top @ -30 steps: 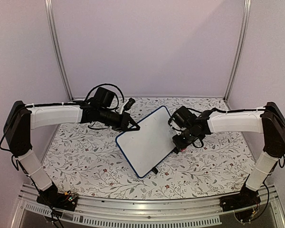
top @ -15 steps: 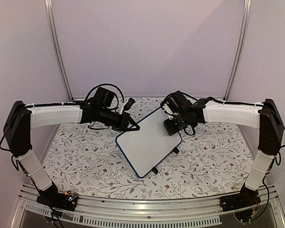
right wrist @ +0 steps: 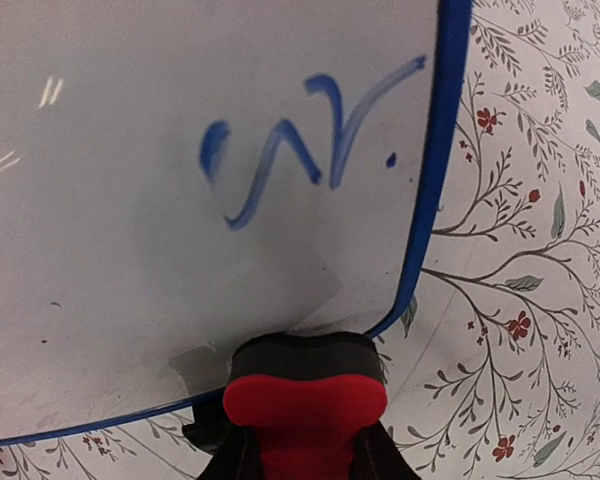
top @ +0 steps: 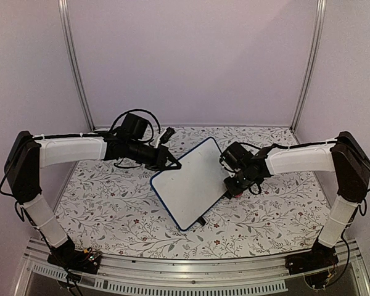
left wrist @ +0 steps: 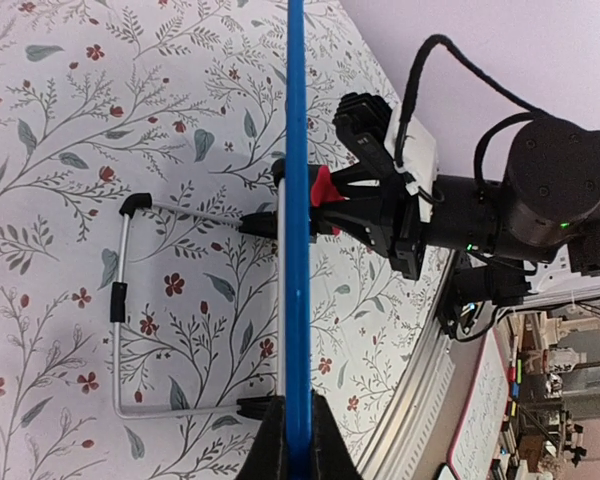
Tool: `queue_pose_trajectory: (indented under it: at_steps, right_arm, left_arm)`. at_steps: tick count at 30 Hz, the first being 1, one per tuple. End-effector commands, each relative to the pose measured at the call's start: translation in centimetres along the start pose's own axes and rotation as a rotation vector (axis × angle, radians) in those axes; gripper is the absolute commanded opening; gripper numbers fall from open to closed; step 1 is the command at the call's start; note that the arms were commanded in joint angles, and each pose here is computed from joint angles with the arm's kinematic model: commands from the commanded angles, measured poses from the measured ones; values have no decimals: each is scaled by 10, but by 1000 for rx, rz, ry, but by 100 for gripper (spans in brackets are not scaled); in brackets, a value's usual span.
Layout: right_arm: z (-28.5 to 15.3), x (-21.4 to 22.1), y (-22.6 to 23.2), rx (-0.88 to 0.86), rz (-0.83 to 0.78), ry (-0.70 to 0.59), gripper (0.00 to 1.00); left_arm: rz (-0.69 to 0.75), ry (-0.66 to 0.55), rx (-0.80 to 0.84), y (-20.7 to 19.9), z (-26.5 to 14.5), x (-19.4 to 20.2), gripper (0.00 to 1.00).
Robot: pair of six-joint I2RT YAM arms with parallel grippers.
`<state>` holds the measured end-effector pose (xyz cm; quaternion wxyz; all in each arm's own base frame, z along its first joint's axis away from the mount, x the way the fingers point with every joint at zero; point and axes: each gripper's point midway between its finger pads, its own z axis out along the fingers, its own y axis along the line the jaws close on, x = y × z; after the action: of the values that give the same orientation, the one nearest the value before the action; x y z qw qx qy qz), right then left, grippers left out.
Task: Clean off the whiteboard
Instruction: Erase the whiteboard at the center of the board.
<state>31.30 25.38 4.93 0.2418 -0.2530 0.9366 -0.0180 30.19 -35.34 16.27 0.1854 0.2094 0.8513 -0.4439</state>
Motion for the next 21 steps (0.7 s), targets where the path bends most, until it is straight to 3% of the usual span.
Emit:
queue_pose_trajectory:
  at_steps: [1, 13, 21]
  right_arm:
    - [-9, -20, 3, -31, 36, -64, 24]
    - [-28, -87, 3, -3, 7, -166, 24]
    - [-5, -44, -6, 20, 3, -77, 24]
  left_arm:
    - [30, -6, 34, -8, -2, -1, 0]
    - [30, -4, 30, -7, -1, 0, 0]
    - [28, -8, 31, -7, -3, -1, 0]
